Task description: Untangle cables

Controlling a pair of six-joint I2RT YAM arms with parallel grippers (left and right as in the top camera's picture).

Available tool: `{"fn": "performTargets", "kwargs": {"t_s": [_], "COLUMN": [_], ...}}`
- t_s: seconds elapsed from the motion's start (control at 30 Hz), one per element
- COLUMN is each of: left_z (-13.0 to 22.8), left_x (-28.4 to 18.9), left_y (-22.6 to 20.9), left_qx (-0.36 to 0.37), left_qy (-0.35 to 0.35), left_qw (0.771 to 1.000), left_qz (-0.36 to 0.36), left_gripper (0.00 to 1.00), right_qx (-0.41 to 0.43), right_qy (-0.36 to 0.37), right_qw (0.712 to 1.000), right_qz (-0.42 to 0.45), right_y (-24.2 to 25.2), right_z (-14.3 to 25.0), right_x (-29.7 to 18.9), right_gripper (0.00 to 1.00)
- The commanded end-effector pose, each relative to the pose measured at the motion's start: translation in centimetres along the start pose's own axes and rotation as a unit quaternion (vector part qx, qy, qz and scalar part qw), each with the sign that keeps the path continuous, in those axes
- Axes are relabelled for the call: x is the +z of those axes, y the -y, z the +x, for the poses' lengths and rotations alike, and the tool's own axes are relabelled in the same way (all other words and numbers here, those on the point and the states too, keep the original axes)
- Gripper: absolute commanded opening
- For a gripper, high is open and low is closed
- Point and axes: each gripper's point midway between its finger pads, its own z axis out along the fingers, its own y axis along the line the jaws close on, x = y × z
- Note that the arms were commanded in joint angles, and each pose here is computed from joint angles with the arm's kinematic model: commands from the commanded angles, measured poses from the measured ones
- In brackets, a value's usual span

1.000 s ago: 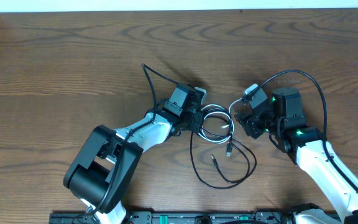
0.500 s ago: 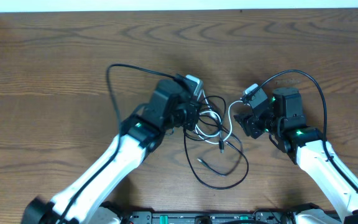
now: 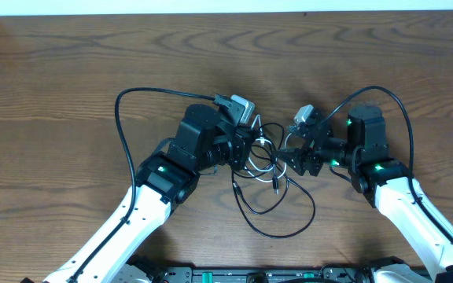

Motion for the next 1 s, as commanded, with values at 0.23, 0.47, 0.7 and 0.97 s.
{"fn": "performTargets", "kwargs": {"t_s": [0.23,0.47,0.7,0.97], "left_z": [-2.3,-3.5,-1.9,-0.5], "left_x": [-2.4,-4.0,-2.5,-1.4], "left_y": [5.4,5.9,1.6,0.2], "left_qx": [0.012,0.025,-0.009,-0.022], "left_qy": [0.037,0.066,0.038,0.010], "left_qw": [0.990,0.989,0.999,1.000], "left_qz": [0.133,0.128,0.019,-0.007], "left_gripper": [0.08,0.08,0.12,0.29], "right_qx": [-0.006,0.046,0.029,-0.036], "right_qy": [-0.029,-0.032,0.171,0.358], "right_qw": [0.994,0.984,0.981,0.933], "right_qz": [0.107,0.170,0.089,0.027], "right_y": [3.5,5.6,3.0,-1.2], "right_z": [0.7,1.0,-9.5,-18.7], "right_x": [-0.3,-0.9,-2.1,-7.5], "right_gripper": [0.67,0.01,0.01,0.01]}}
